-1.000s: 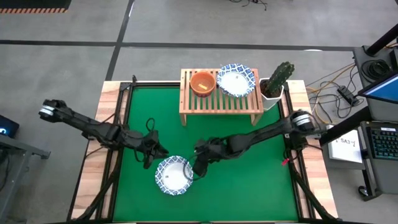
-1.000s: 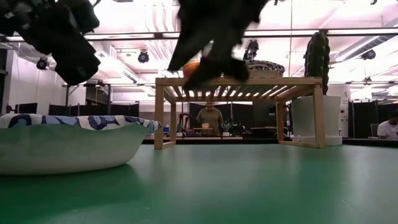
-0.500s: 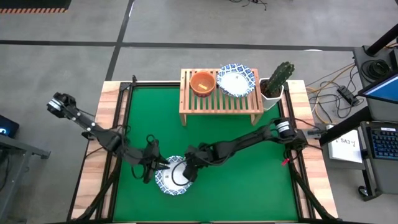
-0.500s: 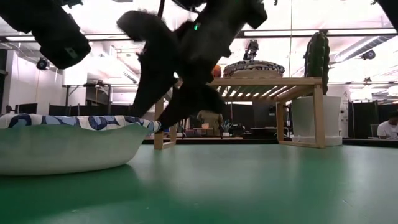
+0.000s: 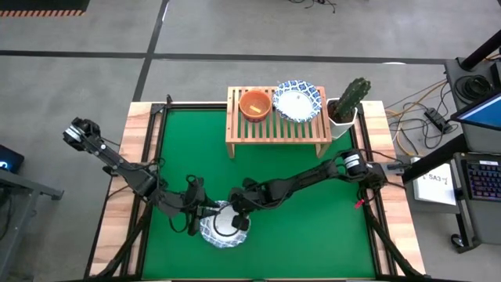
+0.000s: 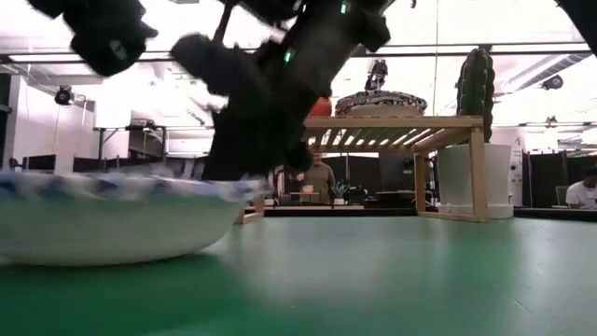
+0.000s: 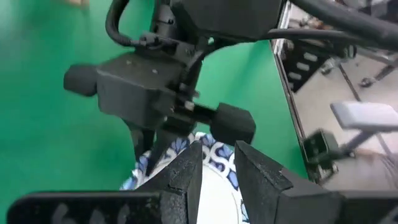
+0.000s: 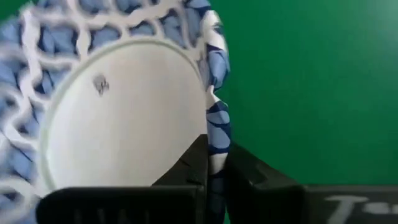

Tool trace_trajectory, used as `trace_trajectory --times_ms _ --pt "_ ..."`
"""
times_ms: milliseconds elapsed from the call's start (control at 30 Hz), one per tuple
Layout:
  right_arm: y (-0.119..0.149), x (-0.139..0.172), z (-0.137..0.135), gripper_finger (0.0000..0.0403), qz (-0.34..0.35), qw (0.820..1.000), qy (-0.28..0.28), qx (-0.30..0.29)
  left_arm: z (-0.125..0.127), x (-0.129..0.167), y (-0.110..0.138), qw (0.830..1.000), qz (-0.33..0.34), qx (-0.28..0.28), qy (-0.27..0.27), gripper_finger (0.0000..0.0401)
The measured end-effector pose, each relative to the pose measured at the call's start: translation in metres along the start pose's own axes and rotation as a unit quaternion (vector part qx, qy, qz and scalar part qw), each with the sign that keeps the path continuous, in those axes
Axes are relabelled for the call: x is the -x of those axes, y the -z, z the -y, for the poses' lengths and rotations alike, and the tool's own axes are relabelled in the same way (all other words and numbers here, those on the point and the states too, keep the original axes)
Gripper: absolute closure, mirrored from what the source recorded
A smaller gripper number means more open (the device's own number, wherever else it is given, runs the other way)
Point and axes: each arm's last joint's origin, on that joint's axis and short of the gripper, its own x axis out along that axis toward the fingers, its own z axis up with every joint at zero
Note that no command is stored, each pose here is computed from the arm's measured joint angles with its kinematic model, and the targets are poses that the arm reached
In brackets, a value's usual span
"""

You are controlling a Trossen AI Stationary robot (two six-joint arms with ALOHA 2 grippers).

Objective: Place and stack bowls onto a shelf
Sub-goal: Stack the big white bowl on the big white bowl on the shelf

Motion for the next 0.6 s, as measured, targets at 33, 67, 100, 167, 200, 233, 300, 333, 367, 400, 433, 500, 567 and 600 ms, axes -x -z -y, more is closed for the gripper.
trace_trajectory --times_ms 33,67,100,167,200,233,300,333,367,400,433,500,567,600 --pt "-0.003 0.006 0.0 0.0386 0.001 1.0 -0.003 0.012 0.003 0.0 -0.004 1.0 0.01 -0.007 -0.005 0.0324" --pt "-0.007 0.013 0.001 0.0389 0.001 1.0 -0.01 0.024 0.005 0.0 -0.01 1.0 0.024 -0.014 -0.014 0.0324" --pt "-0.011 0.021 0.003 0.0391 -0.003 0.999 -0.015 0.037 0.008 0.0 -0.015 0.998 0.04 -0.024 -0.029 0.0324" --pt "-0.018 0.04 0.008 0.0393 -0.013 0.998 -0.025 0.061 0.012 -0.001 -0.025 0.994 0.074 -0.04 -0.069 0.0324" --pt "-0.022 0.051 0.01 0.0393 -0.017 0.997 -0.029 0.069 0.014 -0.001 -0.029 0.991 0.086 -0.047 -0.089 0.0324" --pt "-0.026 0.064 0.012 0.0394 -0.019 0.996 -0.034 0.079 0.015 0.0 -0.033 0.989 0.094 -0.054 -0.105 0.0324" --pt "-0.033 0.092 0.016 0.0394 -0.017 0.994 -0.043 0.099 0.02 0.0 -0.042 0.985 0.104 -0.067 -0.123 0.0324" --pt "-0.036 0.106 0.018 0.0394 -0.015 0.993 -0.045 0.108 0.023 0.0 -0.045 0.984 0.104 -0.074 -0.125 0.0324" --pt "-0.04 0.122 0.02 0.0394 -0.007 0.992 -0.05 0.115 0.024 0.001 -0.048 0.983 0.102 -0.08 -0.128 0.0324" --pt "-0.043 0.136 0.021 0.0394 0.001 0.991 -0.058 0.12 0.026 0.001 -0.051 0.983 0.101 -0.084 -0.13 0.0324" --pt "-0.046 0.151 0.023 0.0394 0.014 0.99 -0.062 0.127 0.028 0.0 -0.053 0.982 0.098 -0.09 -0.132 0.0324" --pt "-0.051 0.18 0.028 0.0394 0.042 0.988 -0.067 0.134 0.031 0.0 -0.055 0.981 0.09 -0.1 -0.136 0.0324" --pt "-0.052 0.206 0.033 0.0394 0.065 0.985 -0.068 0.141 0.032 0.0 -0.057 0.981 0.085 -0.104 -0.139 0.0324" --pt "-0.052 0.217 0.035 0.0394 0.073 0.985 -0.066 0.144 0.032 0.0 -0.057 0.981 0.083 -0.106 -0.14 0.0324"
